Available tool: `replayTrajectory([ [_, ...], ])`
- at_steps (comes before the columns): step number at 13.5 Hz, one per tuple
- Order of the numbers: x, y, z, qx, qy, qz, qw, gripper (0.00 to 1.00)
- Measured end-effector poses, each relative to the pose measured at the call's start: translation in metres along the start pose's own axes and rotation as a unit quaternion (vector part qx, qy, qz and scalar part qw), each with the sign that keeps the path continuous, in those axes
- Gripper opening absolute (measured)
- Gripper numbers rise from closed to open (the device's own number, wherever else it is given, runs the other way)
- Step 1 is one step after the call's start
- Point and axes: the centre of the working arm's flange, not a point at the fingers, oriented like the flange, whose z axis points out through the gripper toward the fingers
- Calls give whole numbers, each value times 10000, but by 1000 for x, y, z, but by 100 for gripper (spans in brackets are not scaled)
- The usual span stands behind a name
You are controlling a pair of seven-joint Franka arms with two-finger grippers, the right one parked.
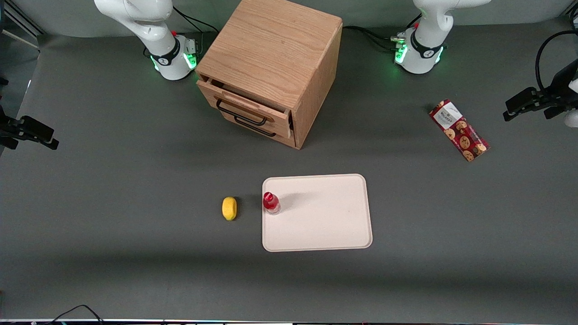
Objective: Place red cookie box on tray
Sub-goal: 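Move the left gripper down over the red shortbread box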
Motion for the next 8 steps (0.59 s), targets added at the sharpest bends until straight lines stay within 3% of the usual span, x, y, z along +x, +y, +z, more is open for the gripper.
replayTrajectory([
  [4, 2, 0, 6, -2, -110, 28, 9999, 100],
  [5, 3, -1, 11, 0, -205, 21, 9998, 100],
  [8, 3, -21, 55, 4, -730, -363, 9967, 100],
])
